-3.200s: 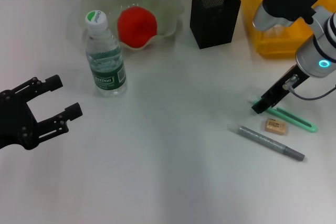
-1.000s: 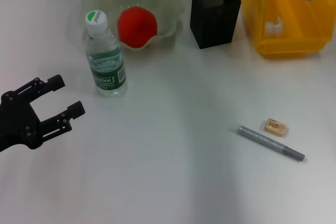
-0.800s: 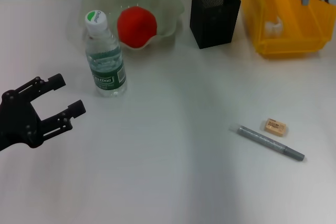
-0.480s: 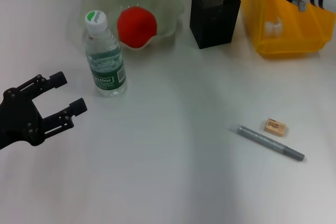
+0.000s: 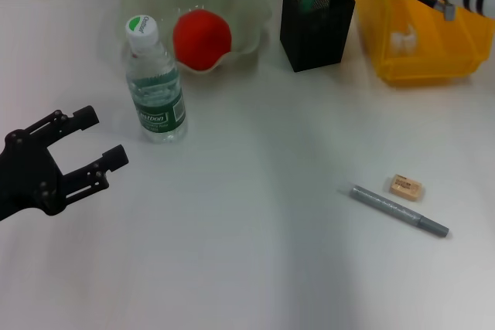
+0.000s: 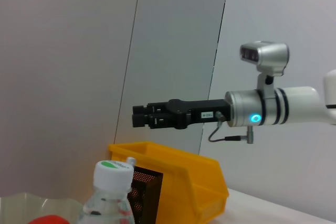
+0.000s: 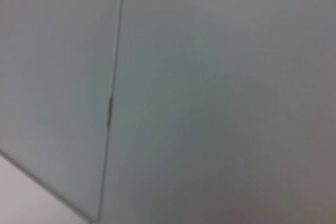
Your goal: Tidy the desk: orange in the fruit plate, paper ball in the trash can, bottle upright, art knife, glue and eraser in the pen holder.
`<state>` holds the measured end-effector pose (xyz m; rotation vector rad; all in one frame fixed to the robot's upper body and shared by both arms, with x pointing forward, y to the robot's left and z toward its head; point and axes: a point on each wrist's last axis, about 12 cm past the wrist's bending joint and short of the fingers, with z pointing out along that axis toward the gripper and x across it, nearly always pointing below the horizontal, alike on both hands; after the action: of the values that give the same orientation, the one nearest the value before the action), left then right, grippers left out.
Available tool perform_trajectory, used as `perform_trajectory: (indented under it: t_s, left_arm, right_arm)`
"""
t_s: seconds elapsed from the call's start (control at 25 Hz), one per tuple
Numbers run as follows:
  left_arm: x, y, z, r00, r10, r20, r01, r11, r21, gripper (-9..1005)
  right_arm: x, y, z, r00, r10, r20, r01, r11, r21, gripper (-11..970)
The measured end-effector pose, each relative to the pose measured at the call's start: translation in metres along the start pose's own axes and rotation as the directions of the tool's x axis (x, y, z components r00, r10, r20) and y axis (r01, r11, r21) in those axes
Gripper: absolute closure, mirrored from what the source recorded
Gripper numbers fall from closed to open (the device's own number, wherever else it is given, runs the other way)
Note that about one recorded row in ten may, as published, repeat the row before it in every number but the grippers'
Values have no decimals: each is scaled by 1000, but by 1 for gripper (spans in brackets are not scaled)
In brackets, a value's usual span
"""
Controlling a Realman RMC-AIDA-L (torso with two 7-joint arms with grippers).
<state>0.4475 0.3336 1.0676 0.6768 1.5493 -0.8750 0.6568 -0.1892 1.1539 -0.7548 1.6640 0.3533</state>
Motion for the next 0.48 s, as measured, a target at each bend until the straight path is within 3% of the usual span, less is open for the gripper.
perform_trajectory:
  t_s: [0.16, 0.2, 0.32, 0.4, 0.48]
  left_arm:
    - [0, 0, -2, 1000, -2, -2, 2, 1000, 1, 211]
    - [0, 0, -3, 1000, -3, -3, 3, 1000, -1, 211]
    - [0, 0, -4, 1000, -2, -4, 2, 1000, -2, 211]
    - [0, -1, -4, 1000, 0, -3, 0, 1000, -1, 211]
    - [0, -1, -5, 1000, 1, -3, -1, 1000, 0, 211]
  right_arm:
    - [-5, 8, -15, 997, 16, -76, -20, 998, -58, 350]
    - [-8, 13, -27, 983, 30, -182, -50, 993, -103, 350]
    - [-9, 18, -36, 955, 31, -295, -75, 988, -136, 351]
    - [-14, 22, -49, 892, 18, -452, -114, 976, -186, 351]
    - [-17, 22, -53, 870, 12, -493, -126, 972, -197, 350]
